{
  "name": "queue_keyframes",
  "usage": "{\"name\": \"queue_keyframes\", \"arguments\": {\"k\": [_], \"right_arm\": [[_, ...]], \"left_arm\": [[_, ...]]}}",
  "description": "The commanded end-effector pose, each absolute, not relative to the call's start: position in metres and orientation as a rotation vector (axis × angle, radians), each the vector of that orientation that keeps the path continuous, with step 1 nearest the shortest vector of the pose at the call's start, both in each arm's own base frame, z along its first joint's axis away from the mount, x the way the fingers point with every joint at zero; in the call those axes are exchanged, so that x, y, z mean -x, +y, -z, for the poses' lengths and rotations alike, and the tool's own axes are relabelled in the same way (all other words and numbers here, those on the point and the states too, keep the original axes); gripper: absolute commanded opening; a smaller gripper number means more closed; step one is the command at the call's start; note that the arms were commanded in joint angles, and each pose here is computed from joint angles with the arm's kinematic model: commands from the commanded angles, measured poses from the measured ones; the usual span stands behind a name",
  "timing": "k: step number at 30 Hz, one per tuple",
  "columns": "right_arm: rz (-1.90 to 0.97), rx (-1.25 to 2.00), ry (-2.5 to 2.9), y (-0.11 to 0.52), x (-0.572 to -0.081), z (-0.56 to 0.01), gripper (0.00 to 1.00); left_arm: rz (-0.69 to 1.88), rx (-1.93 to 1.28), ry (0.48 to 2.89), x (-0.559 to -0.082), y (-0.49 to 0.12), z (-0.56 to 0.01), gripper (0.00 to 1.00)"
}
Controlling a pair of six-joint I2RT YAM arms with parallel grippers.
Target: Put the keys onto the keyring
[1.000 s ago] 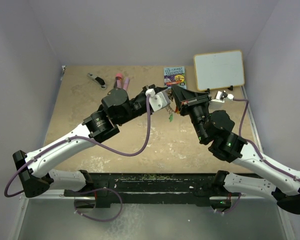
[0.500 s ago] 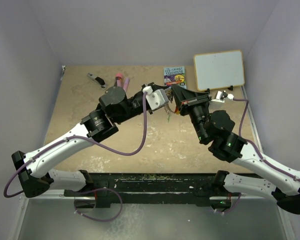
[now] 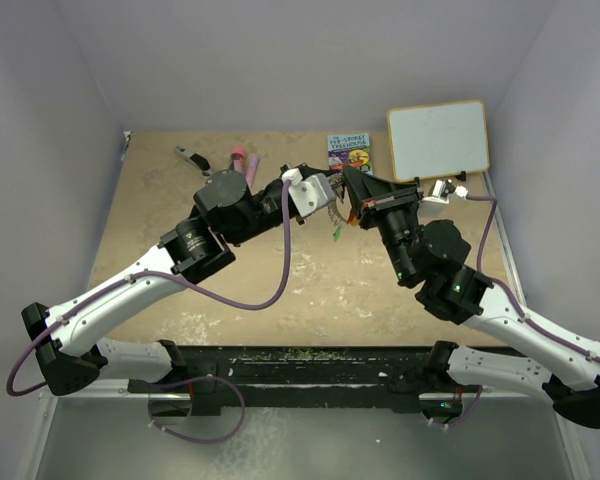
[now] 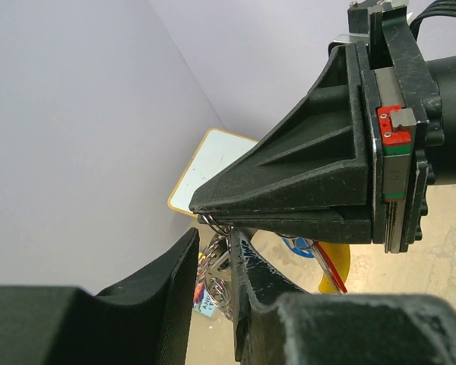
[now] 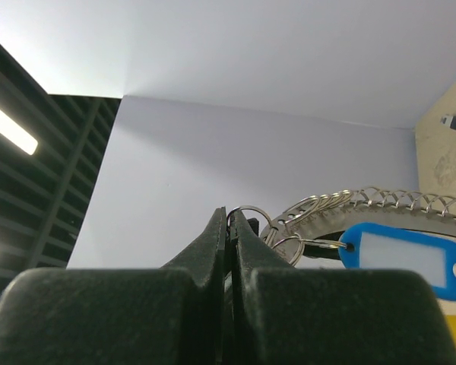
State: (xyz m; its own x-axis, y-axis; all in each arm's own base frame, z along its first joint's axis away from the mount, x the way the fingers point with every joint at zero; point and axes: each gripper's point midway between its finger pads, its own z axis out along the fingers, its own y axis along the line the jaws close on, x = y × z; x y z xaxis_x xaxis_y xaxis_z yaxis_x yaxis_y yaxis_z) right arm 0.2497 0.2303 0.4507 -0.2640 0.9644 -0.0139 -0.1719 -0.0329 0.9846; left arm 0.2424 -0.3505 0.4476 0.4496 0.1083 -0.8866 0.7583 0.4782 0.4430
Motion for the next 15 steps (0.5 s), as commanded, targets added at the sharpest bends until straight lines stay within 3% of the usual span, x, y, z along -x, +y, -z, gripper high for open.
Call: {"name": "queue_keyframes", "arguments": {"k": [1,15], "right_arm": [[-1.578,-0.917,1.164,0.2245,-0.2414,-0.4846,0.0],[-1.612,-0.891,1.181,0.2327,-0.2392,-0.4859,0.0]], "left_arm": [[0.492,-0.965,0.992,-0.2449,-0.3448,-0.4724,0.24],[0.469,-0.95,0.997,-0.2544,-0.3439,-0.4715,0.26]]}}
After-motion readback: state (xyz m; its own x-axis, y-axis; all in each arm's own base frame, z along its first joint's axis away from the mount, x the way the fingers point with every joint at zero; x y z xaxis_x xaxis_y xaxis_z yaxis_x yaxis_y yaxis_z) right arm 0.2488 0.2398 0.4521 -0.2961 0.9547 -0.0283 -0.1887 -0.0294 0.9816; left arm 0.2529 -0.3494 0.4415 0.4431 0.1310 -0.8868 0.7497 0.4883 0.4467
